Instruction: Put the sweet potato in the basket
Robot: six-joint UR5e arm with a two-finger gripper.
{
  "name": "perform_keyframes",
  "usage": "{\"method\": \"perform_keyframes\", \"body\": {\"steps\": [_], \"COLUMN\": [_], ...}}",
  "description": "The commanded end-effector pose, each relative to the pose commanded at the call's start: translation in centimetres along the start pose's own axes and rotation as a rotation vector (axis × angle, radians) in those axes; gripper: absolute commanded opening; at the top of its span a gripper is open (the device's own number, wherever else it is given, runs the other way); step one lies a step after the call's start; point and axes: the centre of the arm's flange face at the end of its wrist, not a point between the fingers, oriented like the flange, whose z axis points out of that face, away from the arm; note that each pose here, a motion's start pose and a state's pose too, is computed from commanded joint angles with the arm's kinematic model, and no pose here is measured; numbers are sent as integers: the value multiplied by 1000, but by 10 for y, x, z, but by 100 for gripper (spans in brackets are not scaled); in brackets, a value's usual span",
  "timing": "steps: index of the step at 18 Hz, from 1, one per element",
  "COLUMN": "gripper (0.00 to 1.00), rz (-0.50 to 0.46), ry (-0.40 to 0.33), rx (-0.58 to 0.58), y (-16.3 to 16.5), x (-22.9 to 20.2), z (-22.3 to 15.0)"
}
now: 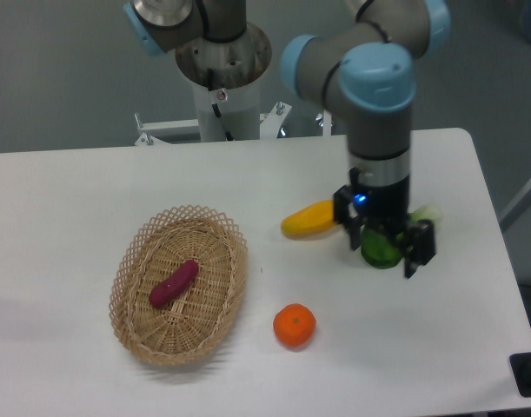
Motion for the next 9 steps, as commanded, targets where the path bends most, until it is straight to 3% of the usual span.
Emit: {"method": "perform_keyframes", "body": {"steps": [9], "gripper": [100], "rz": [-2], "ry": [8], "rx": [-9], "y": [17], "x": [-1], "z": [4]}}
